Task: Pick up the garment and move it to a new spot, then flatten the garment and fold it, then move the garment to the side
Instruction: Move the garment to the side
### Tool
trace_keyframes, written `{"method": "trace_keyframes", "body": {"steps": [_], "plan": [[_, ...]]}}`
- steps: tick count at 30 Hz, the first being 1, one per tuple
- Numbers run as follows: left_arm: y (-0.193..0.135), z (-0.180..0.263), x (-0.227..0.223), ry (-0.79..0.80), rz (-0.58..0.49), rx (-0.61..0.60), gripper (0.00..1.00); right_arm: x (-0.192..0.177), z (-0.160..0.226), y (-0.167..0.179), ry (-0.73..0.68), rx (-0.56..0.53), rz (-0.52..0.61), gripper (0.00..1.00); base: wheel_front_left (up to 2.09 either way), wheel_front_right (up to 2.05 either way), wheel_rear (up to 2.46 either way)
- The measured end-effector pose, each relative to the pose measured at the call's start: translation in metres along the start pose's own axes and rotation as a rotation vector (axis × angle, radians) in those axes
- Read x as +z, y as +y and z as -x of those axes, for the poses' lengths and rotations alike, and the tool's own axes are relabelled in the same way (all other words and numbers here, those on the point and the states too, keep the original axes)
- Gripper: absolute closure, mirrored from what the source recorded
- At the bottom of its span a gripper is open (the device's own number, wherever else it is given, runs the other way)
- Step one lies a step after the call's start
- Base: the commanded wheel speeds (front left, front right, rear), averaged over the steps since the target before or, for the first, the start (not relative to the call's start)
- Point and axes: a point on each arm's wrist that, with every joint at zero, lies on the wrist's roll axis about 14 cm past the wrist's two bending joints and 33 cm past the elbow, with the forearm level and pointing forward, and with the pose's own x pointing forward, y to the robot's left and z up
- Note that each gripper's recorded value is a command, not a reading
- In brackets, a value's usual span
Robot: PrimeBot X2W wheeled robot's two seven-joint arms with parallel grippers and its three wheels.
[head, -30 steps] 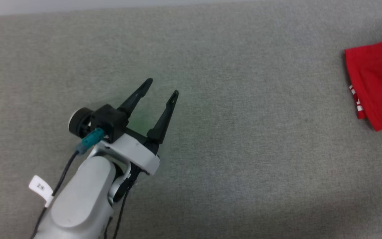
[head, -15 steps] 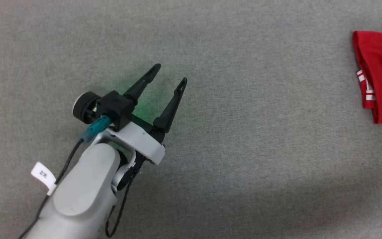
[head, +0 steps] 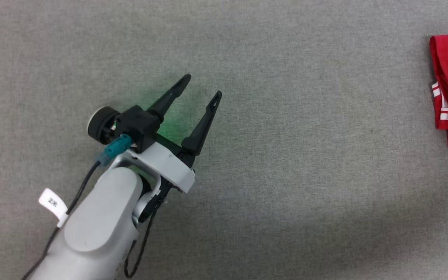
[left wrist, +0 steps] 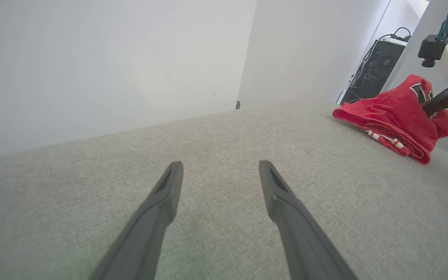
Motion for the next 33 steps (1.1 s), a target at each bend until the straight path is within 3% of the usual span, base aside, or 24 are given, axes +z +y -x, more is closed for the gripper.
{"method": "trace_keyframes", "body": {"steps": [14,15,17,18,25,33], "plan": [[0.001,0.007,0.004,0.001,0.002,0.016,0.00,-0.017,-0.017,0.014,0.078,0.018,-0.119,1.00,0.00,0.00,0.00],[0.001,0.008,0.004,0.002,0.001,0.016,0.00,-0.017,-0.017,0.014,0.077,0.019,-0.129,0.92,0.00,0.00,0.00],[0.001,0.009,0.006,0.001,0.001,0.020,0.00,-0.016,-0.017,0.013,0.066,0.012,-0.136,0.62,0.00,0.00,0.00],[0.001,0.010,0.007,0.000,0.003,0.022,0.00,-0.014,-0.016,0.012,0.055,0.009,-0.140,0.00,0.00,0.00,0.00],[-0.004,0.021,0.017,-0.006,0.002,0.038,0.00,-0.016,-0.001,-0.006,0.055,-0.043,-0.142,0.00,0.00,0.00,0.00],[-0.010,0.042,0.041,-0.037,-0.014,0.071,0.00,-0.020,0.041,-0.063,0.028,-0.169,-0.160,0.00,0.00,0.00,0.00]]}}
